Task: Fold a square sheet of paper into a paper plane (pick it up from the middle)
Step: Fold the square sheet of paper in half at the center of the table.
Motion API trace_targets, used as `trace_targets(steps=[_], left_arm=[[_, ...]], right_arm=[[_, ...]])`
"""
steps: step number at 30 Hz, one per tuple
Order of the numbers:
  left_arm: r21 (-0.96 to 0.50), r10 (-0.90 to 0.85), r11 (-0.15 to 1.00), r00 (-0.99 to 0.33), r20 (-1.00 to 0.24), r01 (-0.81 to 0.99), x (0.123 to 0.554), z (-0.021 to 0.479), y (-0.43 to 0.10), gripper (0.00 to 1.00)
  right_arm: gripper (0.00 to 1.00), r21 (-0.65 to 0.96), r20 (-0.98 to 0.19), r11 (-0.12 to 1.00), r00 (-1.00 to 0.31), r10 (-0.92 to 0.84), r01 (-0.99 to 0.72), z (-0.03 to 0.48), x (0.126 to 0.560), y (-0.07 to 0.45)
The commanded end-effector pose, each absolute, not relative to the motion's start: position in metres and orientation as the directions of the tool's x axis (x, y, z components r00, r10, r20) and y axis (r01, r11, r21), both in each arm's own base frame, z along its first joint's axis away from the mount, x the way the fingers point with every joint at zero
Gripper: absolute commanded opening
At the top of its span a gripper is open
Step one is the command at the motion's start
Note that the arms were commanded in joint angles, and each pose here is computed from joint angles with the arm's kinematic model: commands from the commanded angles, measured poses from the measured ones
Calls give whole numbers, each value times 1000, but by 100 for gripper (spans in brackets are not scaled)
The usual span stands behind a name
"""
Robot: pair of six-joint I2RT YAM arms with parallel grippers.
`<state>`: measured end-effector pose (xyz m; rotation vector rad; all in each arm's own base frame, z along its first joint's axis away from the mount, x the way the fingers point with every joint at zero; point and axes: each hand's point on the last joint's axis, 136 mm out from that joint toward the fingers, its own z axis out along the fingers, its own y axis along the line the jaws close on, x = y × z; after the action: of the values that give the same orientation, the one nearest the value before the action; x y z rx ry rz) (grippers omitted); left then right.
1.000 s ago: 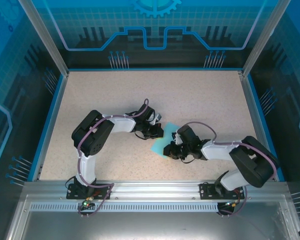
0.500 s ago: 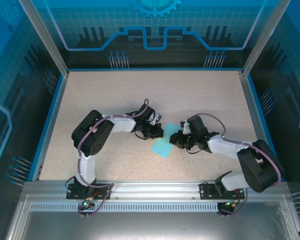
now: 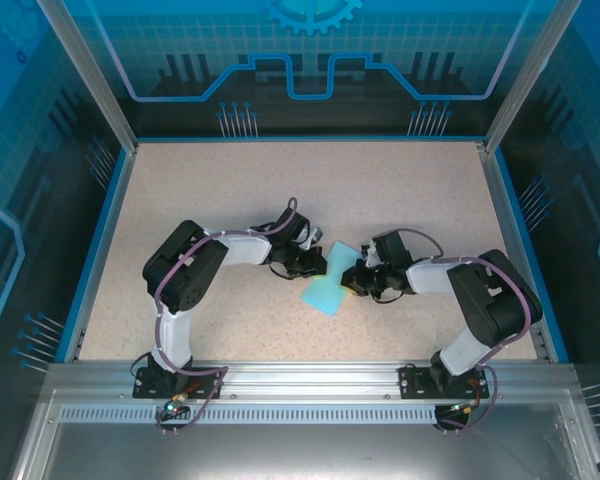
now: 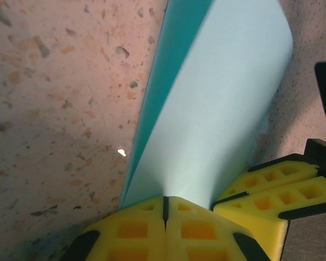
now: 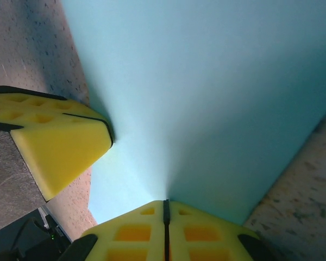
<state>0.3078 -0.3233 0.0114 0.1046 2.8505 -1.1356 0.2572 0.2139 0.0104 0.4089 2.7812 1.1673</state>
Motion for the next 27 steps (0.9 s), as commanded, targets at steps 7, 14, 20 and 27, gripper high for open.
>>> trace_targets(steps=[7,14,20,27], left_arm=[[-491,21,871,-995,94,-28,262,-46,-276,0],[-503,23,864,-995,95,-28,263,-41,-279,0],[-512,20,859,-995,95,-32,262,-38,-279,0],[-526,14,850,-996,93,-37,262,-33,-282,0]], right_arm=[[9,746,-71,649,-951,300,149,52,297,194],[10,740,-23,639,-942,335,209,35,310,177],[8,687,23,678,-940,340,262,5,310,172],[7,720,2,661,-953,303,212,20,321,178]])
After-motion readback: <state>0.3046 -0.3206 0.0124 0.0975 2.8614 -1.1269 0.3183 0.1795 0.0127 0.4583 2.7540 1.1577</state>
